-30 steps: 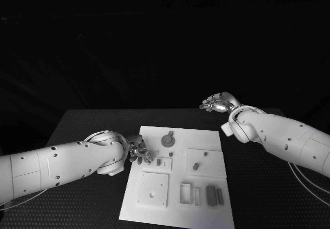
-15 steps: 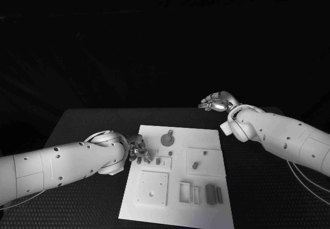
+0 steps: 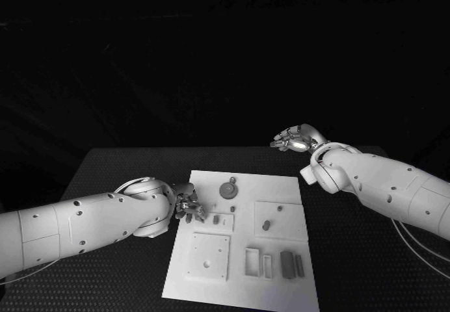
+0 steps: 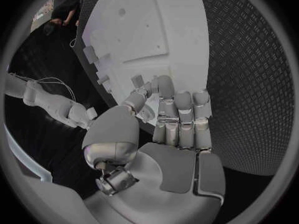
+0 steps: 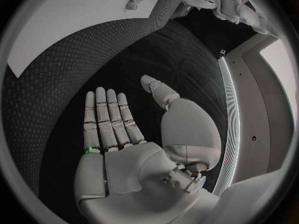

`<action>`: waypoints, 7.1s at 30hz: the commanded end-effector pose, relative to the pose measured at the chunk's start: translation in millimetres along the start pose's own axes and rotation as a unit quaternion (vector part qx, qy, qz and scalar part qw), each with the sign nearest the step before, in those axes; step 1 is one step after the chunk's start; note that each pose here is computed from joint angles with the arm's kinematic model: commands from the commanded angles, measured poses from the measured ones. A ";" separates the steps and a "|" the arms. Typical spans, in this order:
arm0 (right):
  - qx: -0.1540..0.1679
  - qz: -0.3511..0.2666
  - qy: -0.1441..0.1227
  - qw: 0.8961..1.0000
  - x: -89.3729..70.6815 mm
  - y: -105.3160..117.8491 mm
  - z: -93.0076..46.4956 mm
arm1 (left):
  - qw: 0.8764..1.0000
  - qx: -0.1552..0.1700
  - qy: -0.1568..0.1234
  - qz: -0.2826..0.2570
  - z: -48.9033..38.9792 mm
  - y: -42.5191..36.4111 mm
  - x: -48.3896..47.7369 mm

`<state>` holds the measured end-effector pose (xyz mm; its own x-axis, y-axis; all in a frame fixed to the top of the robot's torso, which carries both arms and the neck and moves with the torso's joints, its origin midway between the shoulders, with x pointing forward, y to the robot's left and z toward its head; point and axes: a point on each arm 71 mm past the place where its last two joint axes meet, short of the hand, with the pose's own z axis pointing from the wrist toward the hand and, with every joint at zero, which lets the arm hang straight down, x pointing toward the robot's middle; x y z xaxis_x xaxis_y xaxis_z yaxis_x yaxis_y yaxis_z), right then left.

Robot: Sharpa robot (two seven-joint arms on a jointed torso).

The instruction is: Assemble the parts on the task board

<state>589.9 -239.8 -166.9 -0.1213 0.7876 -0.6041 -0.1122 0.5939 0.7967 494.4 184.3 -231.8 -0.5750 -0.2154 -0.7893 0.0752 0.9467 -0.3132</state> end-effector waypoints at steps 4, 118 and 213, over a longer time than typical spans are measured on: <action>-0.008 -0.003 0.009 1.000 1.7 1.3 -0.3 | 1.000 0.002 0.009 0.009 0.8 -2.5 2.5; -0.006 -0.003 0.009 1.000 2.4 -0.3 -1.2 | 1.000 -0.001 0.001 0.000 2.9 -0.3 -1.8; -0.009 0.000 0.014 1.000 7.0 1.3 -1.8 | 0.948 0.253 -0.113 0.155 36.7 -71.6 16.0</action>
<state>587.5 -236.3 -170.2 -0.1357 0.7875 -0.6012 -0.1139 0.5904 0.7990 510.4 106.9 -240.5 -0.2701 -0.0599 -0.9610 0.6255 0.7479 -0.2224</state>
